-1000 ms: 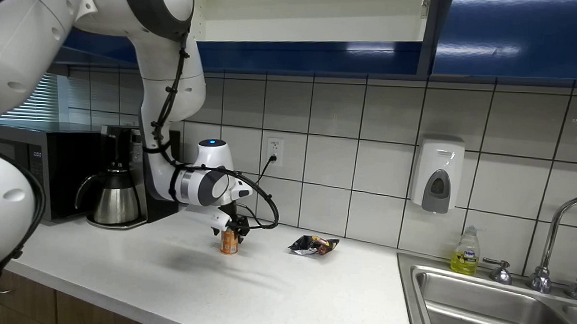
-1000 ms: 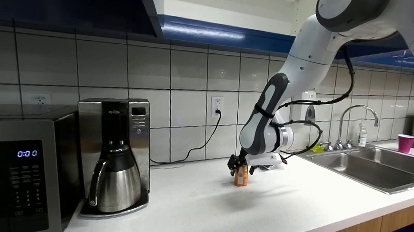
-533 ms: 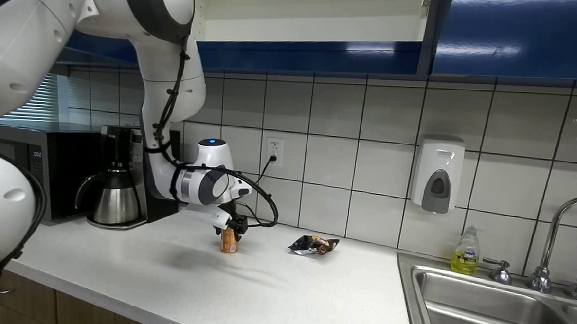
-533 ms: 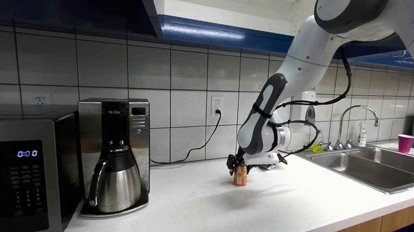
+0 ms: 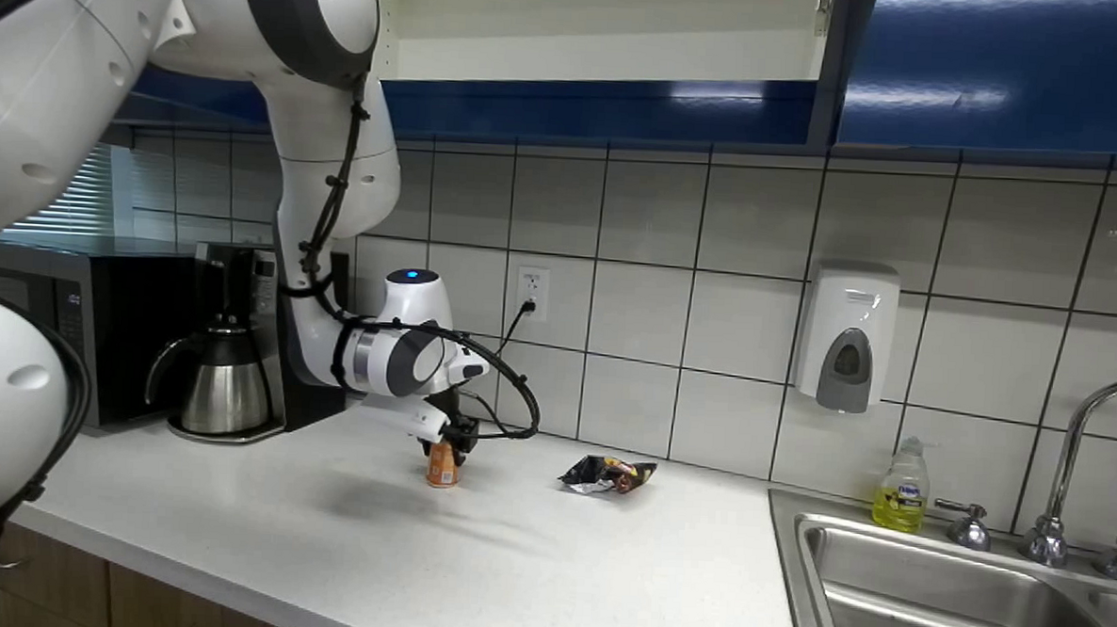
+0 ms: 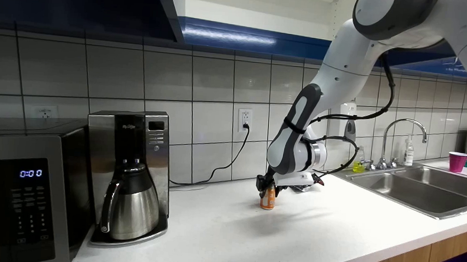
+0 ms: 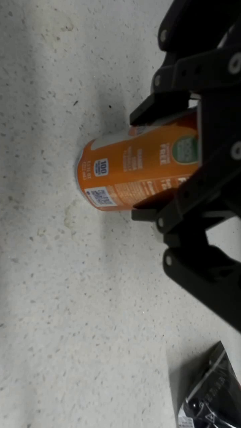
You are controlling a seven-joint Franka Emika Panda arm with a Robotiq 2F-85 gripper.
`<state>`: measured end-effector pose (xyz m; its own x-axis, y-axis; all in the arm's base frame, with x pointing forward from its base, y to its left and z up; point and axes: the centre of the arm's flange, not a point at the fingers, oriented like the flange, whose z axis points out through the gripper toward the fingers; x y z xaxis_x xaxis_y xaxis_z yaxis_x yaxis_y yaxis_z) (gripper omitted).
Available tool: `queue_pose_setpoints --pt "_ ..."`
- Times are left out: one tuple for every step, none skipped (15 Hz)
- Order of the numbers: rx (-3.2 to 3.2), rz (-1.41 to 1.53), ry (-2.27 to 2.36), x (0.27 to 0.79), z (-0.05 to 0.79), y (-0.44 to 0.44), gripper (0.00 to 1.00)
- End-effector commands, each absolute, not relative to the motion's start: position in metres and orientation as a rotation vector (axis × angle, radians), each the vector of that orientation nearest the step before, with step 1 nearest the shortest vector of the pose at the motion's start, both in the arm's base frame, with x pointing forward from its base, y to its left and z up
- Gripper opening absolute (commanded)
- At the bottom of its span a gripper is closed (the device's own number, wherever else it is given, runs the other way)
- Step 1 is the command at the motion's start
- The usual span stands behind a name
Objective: Put the orange can in the open cabinet.
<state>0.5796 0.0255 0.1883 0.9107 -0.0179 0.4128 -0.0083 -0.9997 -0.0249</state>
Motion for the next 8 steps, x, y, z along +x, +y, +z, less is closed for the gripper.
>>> queue_pose_setpoints --pt "-3.032 -0.676 0.056 0.586 0.189 0.024 0.38" --pt "-3.031 -0.677 0.059 0.586 0.191 0.024 0.38" --pt "-3.032 -0.673 0.066 0.584 0.195 0.023 0.38" --pt "-3.032 -0.670 0.072 0.583 0.197 0.023 0.38" --pt "-3.034 -0.667 0.073 0.581 0.200 0.023 0.38" --pt "-3.038 -0.663 0.071 0.580 0.202 0.023 0.38" --pt "-3.047 -0.652 0.066 0.577 0.205 0.024 0.38" --pt "-3.052 -0.648 0.065 0.575 0.207 0.023 0.38"
